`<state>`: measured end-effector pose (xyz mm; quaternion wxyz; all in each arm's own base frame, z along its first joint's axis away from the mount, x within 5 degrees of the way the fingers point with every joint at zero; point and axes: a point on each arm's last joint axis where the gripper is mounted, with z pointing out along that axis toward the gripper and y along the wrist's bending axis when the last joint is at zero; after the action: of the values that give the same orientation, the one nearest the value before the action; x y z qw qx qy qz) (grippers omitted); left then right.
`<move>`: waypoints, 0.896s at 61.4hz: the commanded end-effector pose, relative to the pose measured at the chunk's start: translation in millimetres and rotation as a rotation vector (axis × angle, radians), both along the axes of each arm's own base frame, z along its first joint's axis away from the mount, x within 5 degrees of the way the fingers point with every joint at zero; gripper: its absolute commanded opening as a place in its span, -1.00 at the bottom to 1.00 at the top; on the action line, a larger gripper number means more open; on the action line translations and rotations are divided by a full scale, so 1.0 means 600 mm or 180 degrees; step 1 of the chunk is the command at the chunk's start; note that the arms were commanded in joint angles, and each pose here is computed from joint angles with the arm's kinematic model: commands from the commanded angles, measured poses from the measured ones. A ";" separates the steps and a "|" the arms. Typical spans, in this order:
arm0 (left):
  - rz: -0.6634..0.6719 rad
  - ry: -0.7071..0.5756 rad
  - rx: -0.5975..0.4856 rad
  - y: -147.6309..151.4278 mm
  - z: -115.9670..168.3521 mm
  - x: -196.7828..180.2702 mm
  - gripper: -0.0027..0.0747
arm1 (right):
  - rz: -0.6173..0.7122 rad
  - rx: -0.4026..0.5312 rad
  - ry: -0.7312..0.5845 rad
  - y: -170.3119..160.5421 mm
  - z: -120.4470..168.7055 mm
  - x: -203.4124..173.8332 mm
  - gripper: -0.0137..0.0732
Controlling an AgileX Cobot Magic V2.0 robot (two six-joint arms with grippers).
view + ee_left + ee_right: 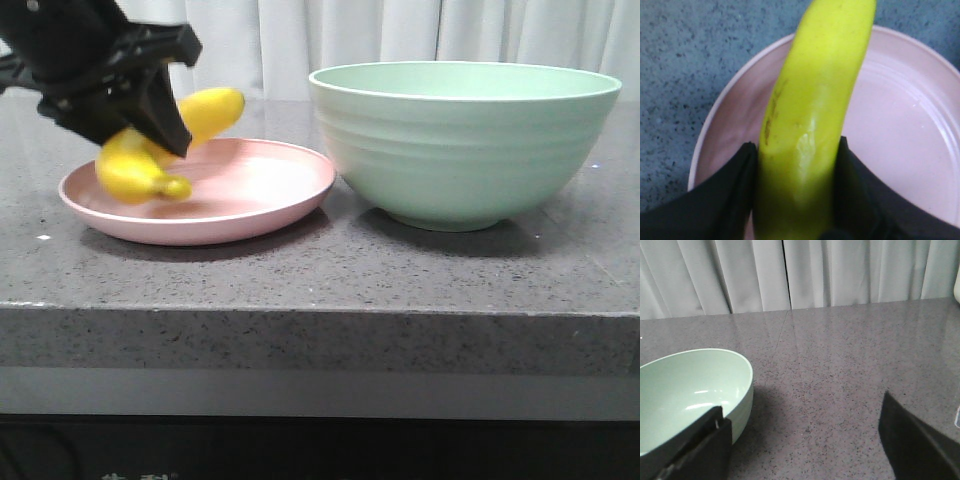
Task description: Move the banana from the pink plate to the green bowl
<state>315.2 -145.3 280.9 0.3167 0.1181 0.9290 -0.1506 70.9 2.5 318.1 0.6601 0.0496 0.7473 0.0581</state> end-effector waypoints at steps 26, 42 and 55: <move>-0.1284 -0.0955 -0.0389 -0.078 0.170 -0.206 -0.79 | 0.0576 0.1260 0.0538 0.037 0.035 0.056 0.73; -0.1791 -0.0869 -0.0425 -0.120 0.160 -0.264 -0.79 | 0.1360 0.2191 0.0652 0.088 0.067 0.100 0.73; -0.1853 -0.0886 -0.0449 -0.126 0.161 -0.271 -0.79 | 0.1806 0.2690 0.0962 0.119 0.053 0.148 0.73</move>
<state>155.8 -222.1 354.2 0.3407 0.3899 0.8180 -0.2505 147.5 66.9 338.5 0.4360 0.1159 0.7584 0.4705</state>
